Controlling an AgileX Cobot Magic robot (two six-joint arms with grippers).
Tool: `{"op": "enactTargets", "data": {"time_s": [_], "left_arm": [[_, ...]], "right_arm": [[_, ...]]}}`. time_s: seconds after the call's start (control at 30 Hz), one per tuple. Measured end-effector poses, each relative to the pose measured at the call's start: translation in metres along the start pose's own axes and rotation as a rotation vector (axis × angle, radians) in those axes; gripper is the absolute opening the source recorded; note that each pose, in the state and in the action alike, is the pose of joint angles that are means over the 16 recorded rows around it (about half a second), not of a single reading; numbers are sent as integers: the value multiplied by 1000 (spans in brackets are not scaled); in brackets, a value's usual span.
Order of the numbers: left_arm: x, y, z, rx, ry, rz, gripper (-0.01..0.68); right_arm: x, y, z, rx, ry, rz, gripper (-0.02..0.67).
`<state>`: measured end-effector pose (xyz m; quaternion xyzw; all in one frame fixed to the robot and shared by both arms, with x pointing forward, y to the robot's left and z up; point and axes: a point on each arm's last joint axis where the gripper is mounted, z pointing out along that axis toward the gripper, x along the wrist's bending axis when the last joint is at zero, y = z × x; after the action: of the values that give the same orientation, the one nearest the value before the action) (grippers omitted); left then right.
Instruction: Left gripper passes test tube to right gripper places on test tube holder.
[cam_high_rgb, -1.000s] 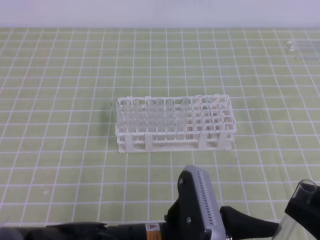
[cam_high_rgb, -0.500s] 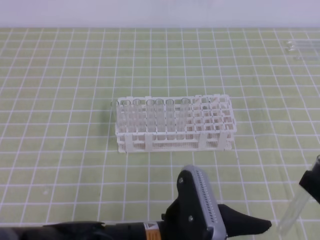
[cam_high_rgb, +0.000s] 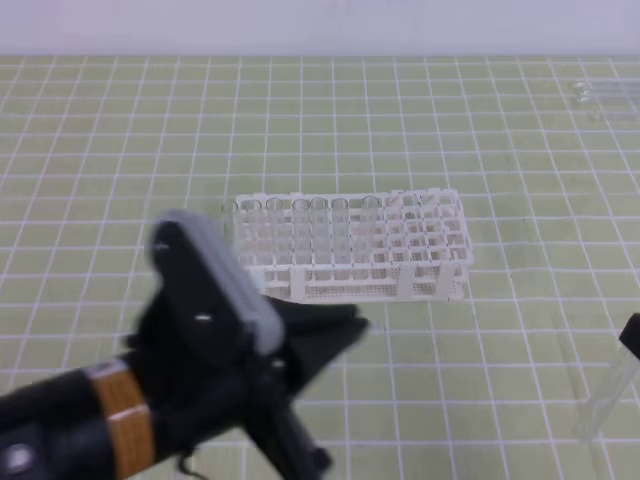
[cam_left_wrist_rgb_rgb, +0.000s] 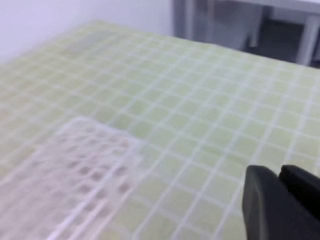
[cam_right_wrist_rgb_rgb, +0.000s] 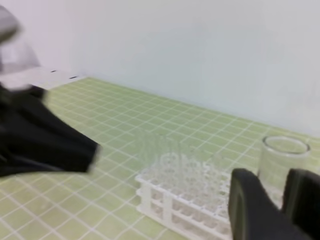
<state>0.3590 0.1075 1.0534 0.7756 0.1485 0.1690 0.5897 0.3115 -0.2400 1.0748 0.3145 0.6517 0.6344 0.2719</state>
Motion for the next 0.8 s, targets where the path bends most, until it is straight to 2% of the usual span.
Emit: {"op": "enactTargets", "data": {"time_s": [0.27, 0.5, 0.8], "left_arm": [[2, -10, -47, 11, 95, -10, 1], [-4, -32, -71, -8, 100, -55, 0], [-8, -52, -83, -2, 103, -111, 0]], "right_arm": [[-3, 1, 0, -9, -35, -1, 11], [-4, 1, 0, -13, -45, 1, 11], [-4, 1, 0, -13, -45, 1, 11]]}}
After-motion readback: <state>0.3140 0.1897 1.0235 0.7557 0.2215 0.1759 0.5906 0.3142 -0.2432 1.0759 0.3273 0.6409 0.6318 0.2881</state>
